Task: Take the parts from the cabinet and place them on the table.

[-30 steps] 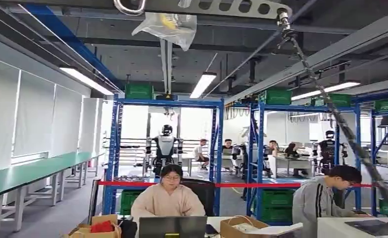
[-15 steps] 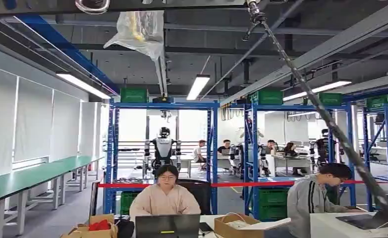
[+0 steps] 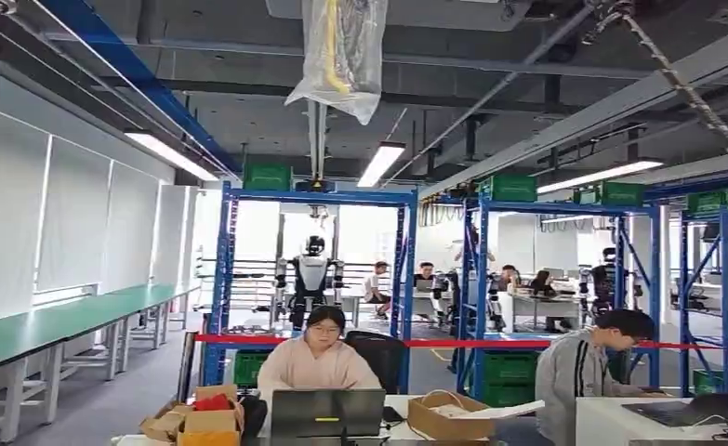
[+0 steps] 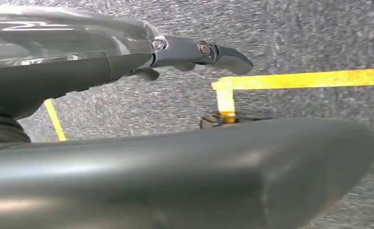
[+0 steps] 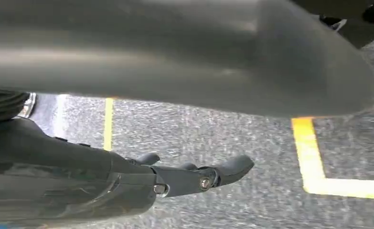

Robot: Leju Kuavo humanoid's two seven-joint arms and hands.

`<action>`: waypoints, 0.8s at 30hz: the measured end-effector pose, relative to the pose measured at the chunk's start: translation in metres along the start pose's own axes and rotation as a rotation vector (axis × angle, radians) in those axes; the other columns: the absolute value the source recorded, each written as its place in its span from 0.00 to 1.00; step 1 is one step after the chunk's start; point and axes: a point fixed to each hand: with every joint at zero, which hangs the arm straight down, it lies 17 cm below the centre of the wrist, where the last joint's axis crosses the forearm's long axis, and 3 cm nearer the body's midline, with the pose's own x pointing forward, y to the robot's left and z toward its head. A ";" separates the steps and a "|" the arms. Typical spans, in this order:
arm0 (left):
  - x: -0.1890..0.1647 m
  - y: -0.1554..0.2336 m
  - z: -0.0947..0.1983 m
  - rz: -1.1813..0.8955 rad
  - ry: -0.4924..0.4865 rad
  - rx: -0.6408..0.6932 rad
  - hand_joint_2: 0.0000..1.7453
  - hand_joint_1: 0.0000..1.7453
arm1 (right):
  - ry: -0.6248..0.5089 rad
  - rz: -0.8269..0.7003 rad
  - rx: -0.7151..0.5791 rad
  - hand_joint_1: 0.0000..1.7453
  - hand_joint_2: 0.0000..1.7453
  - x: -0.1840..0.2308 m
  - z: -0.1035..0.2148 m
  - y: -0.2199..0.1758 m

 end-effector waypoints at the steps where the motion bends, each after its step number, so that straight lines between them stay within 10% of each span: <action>1: 0.000 0.000 0.000 0.001 0.000 0.000 0.00 0.00 | -0.001 0.001 0.000 0.00 0.00 0.001 0.000 0.000; 24: 0.008 -0.001 -0.001 0.009 -0.028 -0.006 0.00 0.00 | 0.039 -0.003 -0.010 0.00 0.00 -0.006 0.000 -0.004</action>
